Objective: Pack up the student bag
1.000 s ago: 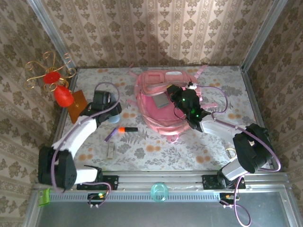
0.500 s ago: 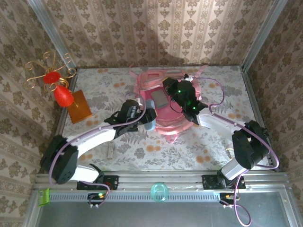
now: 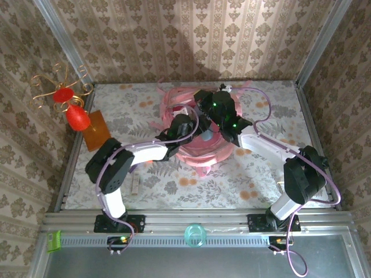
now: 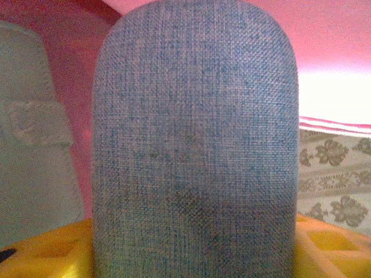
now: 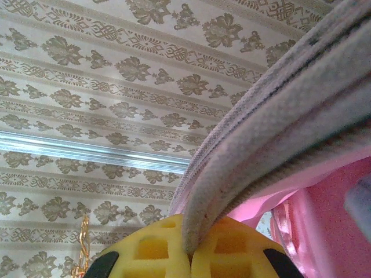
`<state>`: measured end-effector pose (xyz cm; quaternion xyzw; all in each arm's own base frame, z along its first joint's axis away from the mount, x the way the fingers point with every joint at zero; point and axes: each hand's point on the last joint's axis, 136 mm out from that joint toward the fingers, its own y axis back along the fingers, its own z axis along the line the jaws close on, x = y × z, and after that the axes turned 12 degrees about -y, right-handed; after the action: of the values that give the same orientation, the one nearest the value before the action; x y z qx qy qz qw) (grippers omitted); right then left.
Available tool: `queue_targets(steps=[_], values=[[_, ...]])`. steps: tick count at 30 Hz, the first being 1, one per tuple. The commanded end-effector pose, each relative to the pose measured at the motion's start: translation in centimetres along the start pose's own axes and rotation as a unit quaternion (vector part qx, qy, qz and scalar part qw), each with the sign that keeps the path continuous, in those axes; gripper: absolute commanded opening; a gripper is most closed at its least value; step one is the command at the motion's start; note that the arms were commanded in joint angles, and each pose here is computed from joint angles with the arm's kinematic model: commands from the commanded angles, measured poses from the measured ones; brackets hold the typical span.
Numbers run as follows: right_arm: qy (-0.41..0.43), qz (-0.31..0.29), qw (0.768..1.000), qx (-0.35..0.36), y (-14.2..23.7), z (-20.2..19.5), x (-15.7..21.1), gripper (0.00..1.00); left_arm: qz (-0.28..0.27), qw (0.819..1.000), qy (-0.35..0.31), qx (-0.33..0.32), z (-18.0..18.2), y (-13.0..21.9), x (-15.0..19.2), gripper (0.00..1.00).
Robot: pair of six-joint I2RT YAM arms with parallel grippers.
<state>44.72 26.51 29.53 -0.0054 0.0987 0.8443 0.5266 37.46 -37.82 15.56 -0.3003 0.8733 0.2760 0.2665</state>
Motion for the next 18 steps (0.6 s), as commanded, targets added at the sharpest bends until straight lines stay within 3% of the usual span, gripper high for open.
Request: queue_targets(steps=[1,4,8,18], values=[[-0.014,0.002,0.992,-0.127,1.6,8.6,-0.2,0.0,-0.097,0.995,0.02,0.025,-1.6,-1.3,-4.1,0.65],[-0.006,-0.001,0.992,-0.125,1.8,8.7,-0.3,0.0,-0.118,0.993,0.005,0.018,-0.8,-2.7,-4.5,0.72],[-0.001,-0.004,0.993,-0.122,2.0,8.4,-0.4,0.0,-0.109,0.994,-0.025,0.003,-0.5,-3.2,-4.5,0.89],[0.001,-0.035,0.995,-0.097,2.1,5.7,-3.1,0.0,-0.052,0.996,-0.064,0.024,-0.7,1.8,-1.5,0.9]])
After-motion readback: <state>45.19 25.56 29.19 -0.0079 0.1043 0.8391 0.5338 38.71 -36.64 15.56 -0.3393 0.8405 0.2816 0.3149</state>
